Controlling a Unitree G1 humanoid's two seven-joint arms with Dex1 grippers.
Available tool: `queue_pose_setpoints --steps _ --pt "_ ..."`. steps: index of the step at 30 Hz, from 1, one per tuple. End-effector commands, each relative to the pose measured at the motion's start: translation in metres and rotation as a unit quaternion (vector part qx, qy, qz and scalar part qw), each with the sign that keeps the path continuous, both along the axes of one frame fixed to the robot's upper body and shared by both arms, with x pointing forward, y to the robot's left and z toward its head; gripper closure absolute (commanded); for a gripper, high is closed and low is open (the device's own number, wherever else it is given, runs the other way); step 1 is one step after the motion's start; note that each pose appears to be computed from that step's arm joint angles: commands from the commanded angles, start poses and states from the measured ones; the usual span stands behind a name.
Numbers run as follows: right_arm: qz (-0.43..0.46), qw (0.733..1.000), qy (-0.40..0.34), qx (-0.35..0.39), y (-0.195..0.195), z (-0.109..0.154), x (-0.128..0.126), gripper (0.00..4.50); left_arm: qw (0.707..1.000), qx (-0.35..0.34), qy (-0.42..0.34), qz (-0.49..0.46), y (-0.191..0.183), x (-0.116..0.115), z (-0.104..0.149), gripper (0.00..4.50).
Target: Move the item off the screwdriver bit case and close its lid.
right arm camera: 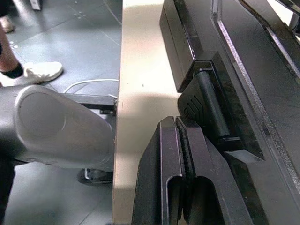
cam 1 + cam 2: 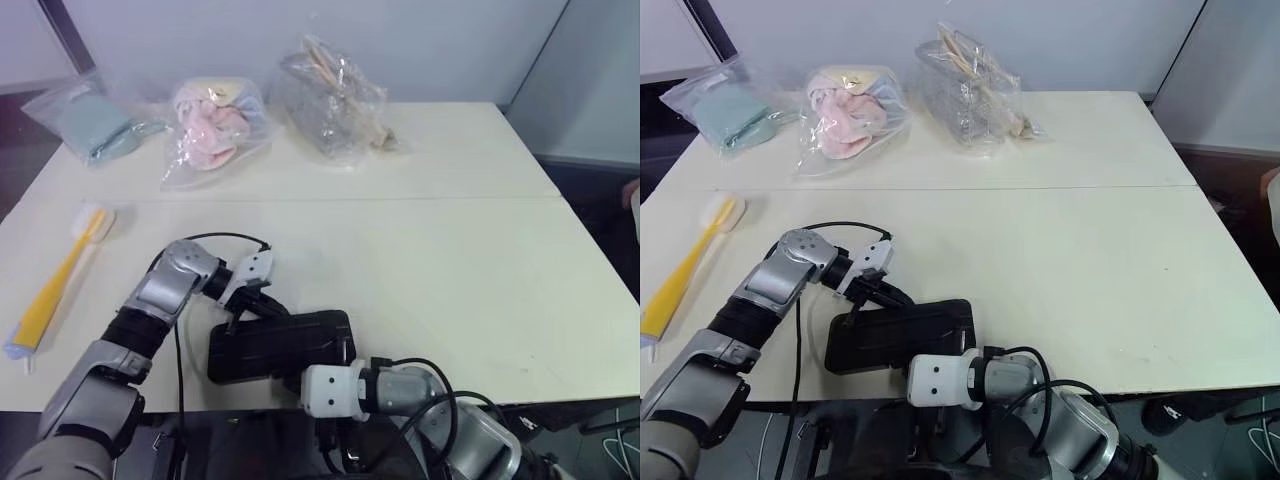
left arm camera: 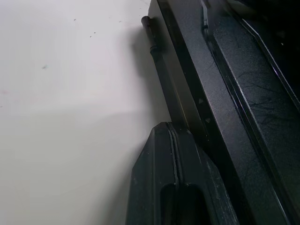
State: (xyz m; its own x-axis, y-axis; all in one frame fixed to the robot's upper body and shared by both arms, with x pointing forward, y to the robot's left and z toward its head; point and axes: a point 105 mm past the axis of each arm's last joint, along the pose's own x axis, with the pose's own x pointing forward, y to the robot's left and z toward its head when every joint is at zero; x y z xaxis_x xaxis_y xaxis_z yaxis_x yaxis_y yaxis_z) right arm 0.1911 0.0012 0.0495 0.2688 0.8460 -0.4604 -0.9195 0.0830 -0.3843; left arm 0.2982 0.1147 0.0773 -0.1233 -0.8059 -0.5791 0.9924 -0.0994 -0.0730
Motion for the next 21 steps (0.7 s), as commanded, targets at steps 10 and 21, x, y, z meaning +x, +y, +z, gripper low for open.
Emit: queue_pose_setpoints --steps 10,21 --pt "-0.146 0.984 -0.093 -0.035 -0.03 0.012 0.067 4.45 0.997 -0.016 0.056 -0.044 -0.021 -0.024 -0.017 4.5" --pt "-0.094 0.98 0.162 0.062 -0.074 0.054 0.001 2.24 0.994 -0.03 -0.048 0.094 0.037 0.036 0.026 2.4"
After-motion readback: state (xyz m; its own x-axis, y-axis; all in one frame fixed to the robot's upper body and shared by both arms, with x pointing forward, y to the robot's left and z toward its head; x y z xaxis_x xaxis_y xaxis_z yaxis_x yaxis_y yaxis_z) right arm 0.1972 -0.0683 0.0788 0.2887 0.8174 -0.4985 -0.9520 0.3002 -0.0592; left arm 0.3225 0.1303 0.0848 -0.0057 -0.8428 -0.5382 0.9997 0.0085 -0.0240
